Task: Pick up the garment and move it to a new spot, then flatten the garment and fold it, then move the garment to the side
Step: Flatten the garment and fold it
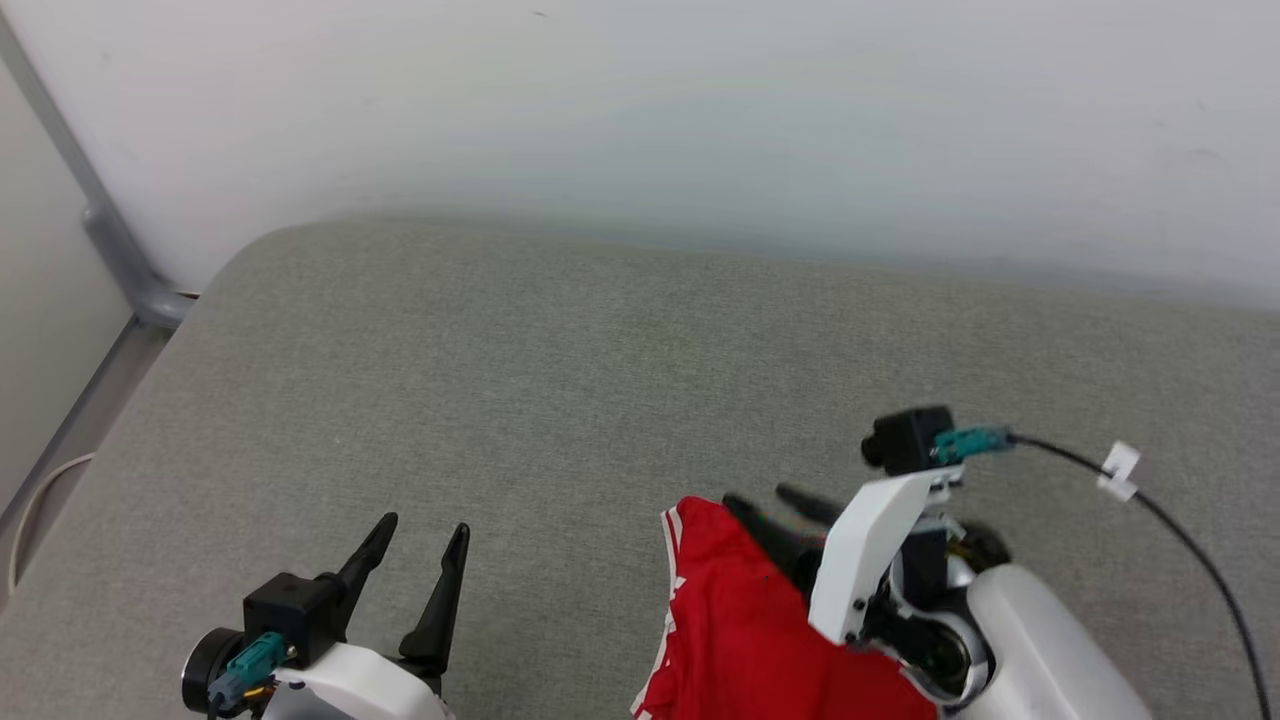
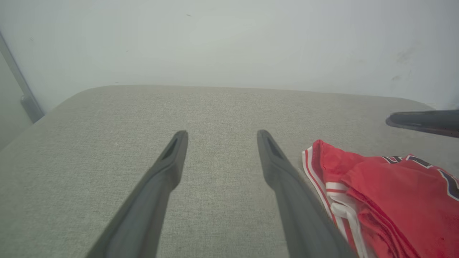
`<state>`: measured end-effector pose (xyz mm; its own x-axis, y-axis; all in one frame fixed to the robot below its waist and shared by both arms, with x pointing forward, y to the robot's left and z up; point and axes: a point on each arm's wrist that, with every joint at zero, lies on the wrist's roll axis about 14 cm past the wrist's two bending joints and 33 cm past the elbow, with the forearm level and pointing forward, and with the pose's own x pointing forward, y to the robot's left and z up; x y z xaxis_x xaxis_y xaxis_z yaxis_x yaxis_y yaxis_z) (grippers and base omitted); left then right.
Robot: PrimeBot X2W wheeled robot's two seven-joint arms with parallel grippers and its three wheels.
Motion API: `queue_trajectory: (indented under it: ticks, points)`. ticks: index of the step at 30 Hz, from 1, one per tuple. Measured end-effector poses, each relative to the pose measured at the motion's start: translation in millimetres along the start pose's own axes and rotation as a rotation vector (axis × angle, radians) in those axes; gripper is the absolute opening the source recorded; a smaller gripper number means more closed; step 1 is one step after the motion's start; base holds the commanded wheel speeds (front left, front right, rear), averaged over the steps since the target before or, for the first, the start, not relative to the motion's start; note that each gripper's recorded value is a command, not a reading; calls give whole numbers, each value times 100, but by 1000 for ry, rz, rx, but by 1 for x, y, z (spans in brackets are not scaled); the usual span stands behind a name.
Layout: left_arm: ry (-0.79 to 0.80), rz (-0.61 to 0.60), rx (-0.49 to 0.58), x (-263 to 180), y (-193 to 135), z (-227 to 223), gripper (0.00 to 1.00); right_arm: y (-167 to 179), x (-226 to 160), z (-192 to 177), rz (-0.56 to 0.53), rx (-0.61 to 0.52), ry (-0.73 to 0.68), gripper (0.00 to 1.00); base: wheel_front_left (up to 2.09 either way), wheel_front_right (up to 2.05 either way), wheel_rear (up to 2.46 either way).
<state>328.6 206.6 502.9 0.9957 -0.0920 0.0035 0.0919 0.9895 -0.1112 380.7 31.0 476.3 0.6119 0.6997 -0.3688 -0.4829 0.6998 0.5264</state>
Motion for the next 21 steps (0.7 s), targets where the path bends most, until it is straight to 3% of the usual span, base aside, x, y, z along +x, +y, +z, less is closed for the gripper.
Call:
queue_trajectory:
  ticks: [7, 13, 21]
  points:
    - [-36, -27, -20, 12, -12, 10, 100, -48, -42, 80, -213, -341, -240, 100, 0, 0, 0]
    - [-69, -48, -20, 22, -20, 19, 100, -87, -98, 123, -372, -531, -405, 100, 0, 0, 0]
    - [-118, -69, -13, 34, -28, 31, 100, -120, -158, 129, -513, -569, -559, 100, 0, 0, 0]
